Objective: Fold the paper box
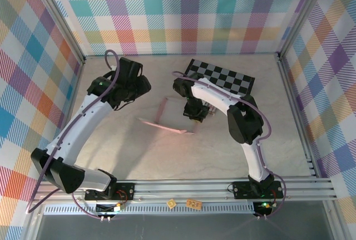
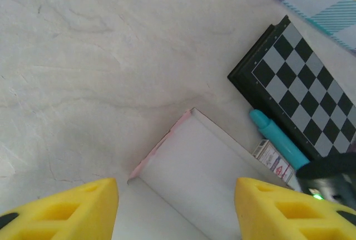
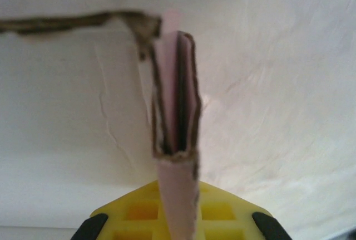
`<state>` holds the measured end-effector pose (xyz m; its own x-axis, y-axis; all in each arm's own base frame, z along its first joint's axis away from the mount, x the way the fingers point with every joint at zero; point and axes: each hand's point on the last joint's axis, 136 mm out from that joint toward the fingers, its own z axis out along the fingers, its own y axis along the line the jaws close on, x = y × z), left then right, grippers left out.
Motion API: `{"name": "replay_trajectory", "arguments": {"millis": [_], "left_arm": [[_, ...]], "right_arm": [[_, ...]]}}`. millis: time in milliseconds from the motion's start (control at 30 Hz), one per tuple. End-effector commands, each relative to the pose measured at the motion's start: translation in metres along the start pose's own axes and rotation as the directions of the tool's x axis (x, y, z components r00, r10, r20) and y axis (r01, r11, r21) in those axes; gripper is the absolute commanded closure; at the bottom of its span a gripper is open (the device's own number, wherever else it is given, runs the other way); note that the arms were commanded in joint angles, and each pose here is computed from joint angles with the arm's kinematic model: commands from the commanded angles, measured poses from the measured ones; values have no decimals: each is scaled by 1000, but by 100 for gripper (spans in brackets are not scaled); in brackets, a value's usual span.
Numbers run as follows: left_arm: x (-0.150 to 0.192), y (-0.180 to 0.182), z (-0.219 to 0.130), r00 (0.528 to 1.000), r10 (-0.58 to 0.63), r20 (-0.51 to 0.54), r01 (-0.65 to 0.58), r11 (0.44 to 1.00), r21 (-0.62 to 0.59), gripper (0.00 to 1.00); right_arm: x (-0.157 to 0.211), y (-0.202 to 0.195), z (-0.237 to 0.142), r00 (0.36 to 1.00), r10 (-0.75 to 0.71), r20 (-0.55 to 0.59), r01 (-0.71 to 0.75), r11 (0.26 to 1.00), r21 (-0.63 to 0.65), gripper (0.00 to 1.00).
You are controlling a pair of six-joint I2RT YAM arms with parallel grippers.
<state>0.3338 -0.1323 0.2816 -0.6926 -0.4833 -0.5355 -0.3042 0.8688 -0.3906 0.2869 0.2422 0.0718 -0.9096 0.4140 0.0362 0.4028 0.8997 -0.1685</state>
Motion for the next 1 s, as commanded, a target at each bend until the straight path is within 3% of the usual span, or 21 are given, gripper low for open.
{"name": "replay_trajectory", "arguments": {"millis": [0, 167, 333, 367, 700, 833, 967], "left_arm": [[-9, 11, -23, 1000, 12, 28, -11, 1000, -24, 44], [-3, 15, -33, 1000, 28, -7, -28, 999, -29, 44], [19, 25, -29, 993, 56, -102, -60, 997, -43, 42], [24, 26, -27, 991, 56, -121, -62, 997, -45, 42], [69, 20, 3, 942, 36, -334, -26, 999, 34, 38], [71, 29, 6, 932, 44, -359, -57, 998, -28, 38], [63, 28, 2, 940, 61, -335, -74, 997, -26, 37]], "right_arm": [[40, -2, 10, 912, 337, -234, -321, 941, 106, 100], [67, 17, 20, 784, 501, -367, -486, 863, 139, 100], [81, 26, 28, 723, 563, -401, -547, 821, 164, 99], [83, 27, 29, 721, 565, -401, -551, 819, 164, 95], [80, 25, 16, 763, 510, -397, -534, 844, 58, 42], [65, 26, -4, 812, 446, -377, -492, 870, -33, 30], [34, 31, -42, 910, 308, -277, -369, 907, -205, 21]]}}
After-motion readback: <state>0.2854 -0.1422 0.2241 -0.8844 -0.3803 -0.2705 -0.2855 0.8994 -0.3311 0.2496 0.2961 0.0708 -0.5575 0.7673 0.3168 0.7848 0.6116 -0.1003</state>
